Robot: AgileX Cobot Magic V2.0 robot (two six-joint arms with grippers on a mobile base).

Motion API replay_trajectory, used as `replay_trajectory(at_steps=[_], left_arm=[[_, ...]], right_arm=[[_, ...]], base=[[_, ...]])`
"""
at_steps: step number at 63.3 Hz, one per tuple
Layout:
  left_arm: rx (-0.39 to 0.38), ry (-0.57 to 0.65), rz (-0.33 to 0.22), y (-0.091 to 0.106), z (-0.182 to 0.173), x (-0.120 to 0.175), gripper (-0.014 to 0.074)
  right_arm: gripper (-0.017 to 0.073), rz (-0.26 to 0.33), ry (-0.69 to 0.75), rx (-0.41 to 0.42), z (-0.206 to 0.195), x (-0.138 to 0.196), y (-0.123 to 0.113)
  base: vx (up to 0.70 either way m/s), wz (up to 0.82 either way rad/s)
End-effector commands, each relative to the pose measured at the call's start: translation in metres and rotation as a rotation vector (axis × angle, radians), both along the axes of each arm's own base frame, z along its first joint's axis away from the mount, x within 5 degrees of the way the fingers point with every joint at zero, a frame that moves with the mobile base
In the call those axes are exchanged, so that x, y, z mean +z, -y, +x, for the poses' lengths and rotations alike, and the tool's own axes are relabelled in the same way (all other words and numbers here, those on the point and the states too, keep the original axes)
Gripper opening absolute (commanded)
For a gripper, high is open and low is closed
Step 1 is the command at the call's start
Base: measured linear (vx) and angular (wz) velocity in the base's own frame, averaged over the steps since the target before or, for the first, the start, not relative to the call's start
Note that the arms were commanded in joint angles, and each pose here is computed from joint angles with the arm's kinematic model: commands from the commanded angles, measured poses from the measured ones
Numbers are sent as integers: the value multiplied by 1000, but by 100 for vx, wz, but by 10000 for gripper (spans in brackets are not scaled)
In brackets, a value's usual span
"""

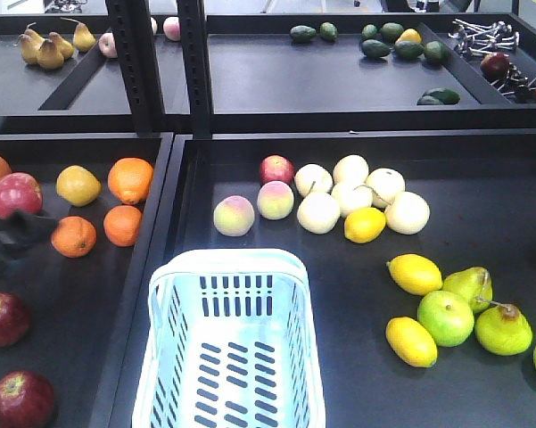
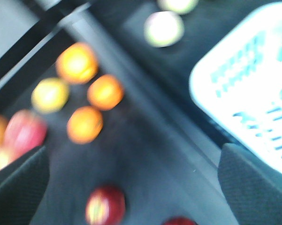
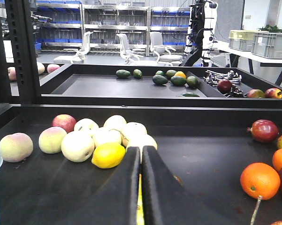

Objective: Pick three apples into basket with both arms
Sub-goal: 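Reach the left gripper over the basket handle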

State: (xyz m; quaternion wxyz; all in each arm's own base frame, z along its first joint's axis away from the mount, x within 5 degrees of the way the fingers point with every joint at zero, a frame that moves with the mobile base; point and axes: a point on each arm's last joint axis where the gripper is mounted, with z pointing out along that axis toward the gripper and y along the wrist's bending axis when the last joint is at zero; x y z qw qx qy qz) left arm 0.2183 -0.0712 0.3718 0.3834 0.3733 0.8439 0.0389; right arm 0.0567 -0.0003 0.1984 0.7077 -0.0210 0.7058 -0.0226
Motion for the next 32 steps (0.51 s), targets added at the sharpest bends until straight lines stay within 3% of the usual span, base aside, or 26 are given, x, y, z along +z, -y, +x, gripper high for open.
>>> replay_trajectory(at_steps=[1,7,12,20,32], left_arm=[[-141,73,26,27,12,11,695],[-283,56,96,56,20,1,695],[-362,31,116,81,25,-8,691],[-450,-5,200,114,36,-28,680],[-533,-46,316,144,43,-60,676]], right_arm=[[-9,-21,77,4,-1,3,0],[-9,-21,77,4,-1,3,0],[-9,-21,77,4,-1,3,0],[-9,-21,77,4,-1,3,0],[-9,-21,77,4,-1,3,0]], base=[[0,0],[0,0],[0,0],[0,0],[0,0]])
